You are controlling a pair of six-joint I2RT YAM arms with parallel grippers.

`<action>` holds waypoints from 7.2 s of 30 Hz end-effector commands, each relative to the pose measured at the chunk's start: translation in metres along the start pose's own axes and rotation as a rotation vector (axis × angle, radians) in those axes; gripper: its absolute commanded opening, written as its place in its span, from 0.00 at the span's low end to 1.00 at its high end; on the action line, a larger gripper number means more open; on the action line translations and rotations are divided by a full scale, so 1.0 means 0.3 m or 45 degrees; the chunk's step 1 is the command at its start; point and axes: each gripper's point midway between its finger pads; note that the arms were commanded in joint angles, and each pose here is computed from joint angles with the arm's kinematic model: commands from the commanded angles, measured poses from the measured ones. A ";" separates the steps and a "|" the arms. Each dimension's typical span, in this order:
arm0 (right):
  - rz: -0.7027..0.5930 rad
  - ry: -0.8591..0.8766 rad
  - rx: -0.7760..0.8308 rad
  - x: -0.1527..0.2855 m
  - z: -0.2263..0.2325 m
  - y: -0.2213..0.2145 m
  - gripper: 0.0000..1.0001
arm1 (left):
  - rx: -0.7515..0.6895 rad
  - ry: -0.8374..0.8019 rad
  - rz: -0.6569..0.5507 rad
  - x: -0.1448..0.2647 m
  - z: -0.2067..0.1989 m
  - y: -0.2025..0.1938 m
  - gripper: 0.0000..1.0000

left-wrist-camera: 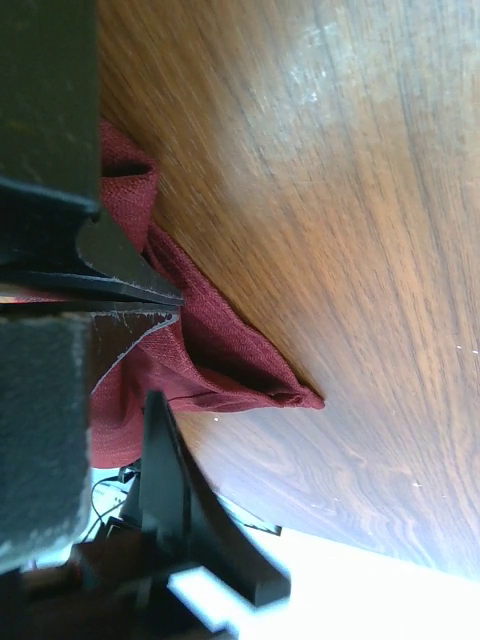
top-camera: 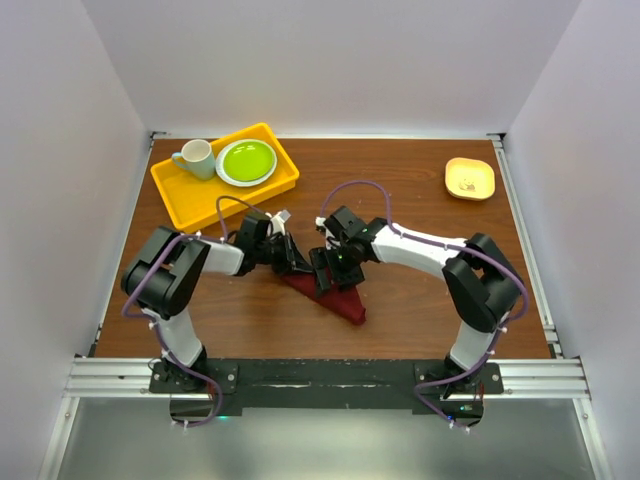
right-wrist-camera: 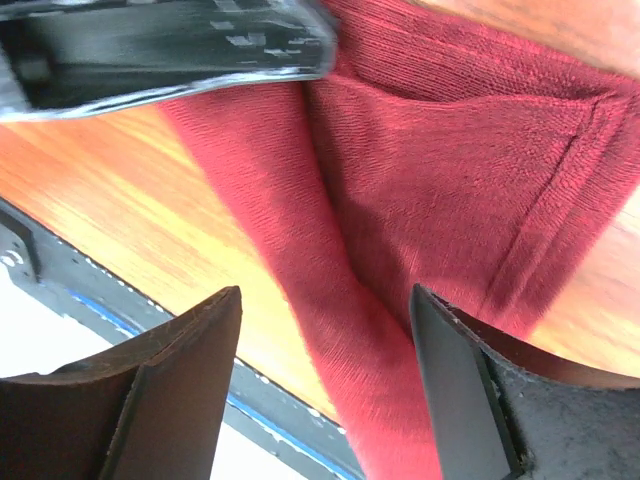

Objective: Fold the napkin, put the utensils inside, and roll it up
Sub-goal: Roll the napkin with the utensil

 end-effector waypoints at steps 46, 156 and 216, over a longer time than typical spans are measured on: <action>0.161 0.367 0.058 -0.171 -0.145 -0.076 0.20 | -0.036 -0.199 -0.032 0.037 -0.251 0.077 0.09; -0.140 -0.785 0.743 -0.121 -0.071 0.006 0.47 | 0.070 -0.010 0.111 -0.066 0.016 0.000 0.09; 0.114 0.261 -0.039 0.066 -0.094 -0.043 0.53 | 0.013 -0.115 -0.056 -0.079 -0.011 0.103 0.10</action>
Point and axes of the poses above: each gripper's point midway between its finger pads, its own x axis back along the fingers, its own z axis along the line the jaws close on, y = z × x, and after that the axes turned 1 degree about -x, right-handed
